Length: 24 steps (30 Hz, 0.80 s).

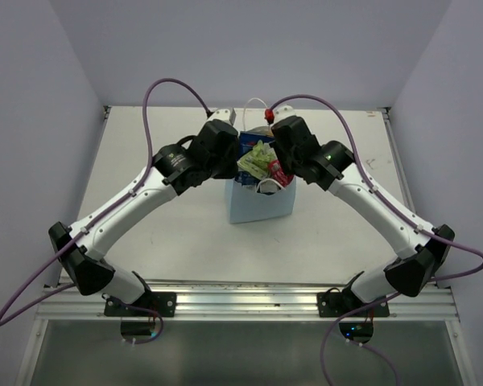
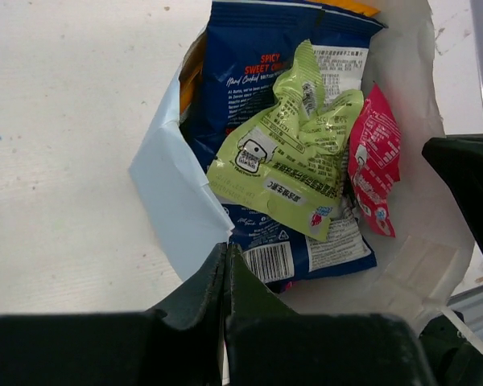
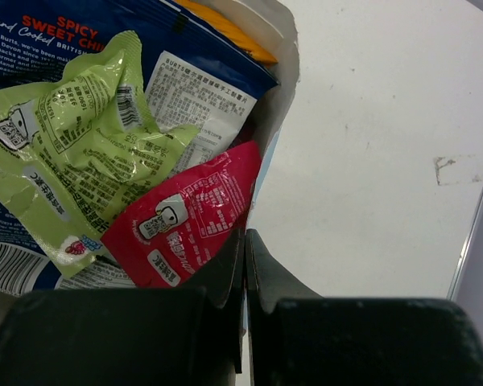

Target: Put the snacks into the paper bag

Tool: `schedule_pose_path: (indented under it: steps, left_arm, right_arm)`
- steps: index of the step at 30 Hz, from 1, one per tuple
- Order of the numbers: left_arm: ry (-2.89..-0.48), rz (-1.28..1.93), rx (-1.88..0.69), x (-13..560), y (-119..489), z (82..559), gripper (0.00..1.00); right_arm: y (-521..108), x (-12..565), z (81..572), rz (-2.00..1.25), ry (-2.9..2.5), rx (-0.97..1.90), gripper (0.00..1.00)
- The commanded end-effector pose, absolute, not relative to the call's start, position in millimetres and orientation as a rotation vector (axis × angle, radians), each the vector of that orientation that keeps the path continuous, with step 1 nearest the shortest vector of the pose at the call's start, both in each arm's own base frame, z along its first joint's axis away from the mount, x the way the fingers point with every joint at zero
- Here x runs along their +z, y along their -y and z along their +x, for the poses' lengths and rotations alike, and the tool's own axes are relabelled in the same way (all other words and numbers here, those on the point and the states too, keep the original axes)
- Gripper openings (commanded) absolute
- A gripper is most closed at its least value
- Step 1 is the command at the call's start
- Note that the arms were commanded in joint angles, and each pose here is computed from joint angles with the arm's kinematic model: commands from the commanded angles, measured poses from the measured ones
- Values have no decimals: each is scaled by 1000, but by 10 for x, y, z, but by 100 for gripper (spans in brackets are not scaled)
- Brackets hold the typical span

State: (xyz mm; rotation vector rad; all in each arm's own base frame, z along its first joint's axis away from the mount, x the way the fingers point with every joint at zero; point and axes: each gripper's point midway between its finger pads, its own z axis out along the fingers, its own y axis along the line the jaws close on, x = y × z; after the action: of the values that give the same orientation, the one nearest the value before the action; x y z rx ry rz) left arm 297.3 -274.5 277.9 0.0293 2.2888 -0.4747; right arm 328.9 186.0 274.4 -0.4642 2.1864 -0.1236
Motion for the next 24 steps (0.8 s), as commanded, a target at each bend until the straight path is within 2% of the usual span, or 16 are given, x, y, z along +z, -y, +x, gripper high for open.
schedule_pose_path:
  steps: [1,9,14,15,16,19,20,21,22,24]
  left_arm:
    - [-2164,-24,-470,3318,2662,2945,0]
    - [-2206,-76,-402,3118,2433,2795,0]
    - [-2224,-84,-400,3002,2394,2742,0]
    - [-2220,-85,-400,3015,2391,2742,0]
    - [-2213,-82,-400,3038,2388,2737,0]
    - [-2173,-96,-396,3162,2350,2756,27]
    - [-2152,-100,-402,3221,2348,2761,42]
    - [-2116,-109,-391,3298,2325,2771,51]
    - [-2068,-123,-408,3422,2298,2772,73]
    - [-1987,-157,-408,3585,2169,2763,79]
  right_arm:
    - [-1998,3353,3088,-407,-2065,23,0]
    - [-2131,3285,2795,-446,-2095,56,0]
    - [-2096,3022,2716,-460,-2151,35,0]
    - [-2080,3006,2713,-454,-2153,28,1]
    - [-2061,3035,2706,-444,-2145,31,8]
    - [-2004,3200,2716,-410,-2104,33,41]
    - [-1970,3256,2719,-391,-2089,29,46]
    - [-1930,3316,2726,-363,-2070,25,50]
    - [-1835,3360,2758,-307,-2044,-15,58]
    - [-1691,3469,2719,-251,-2001,-21,63]
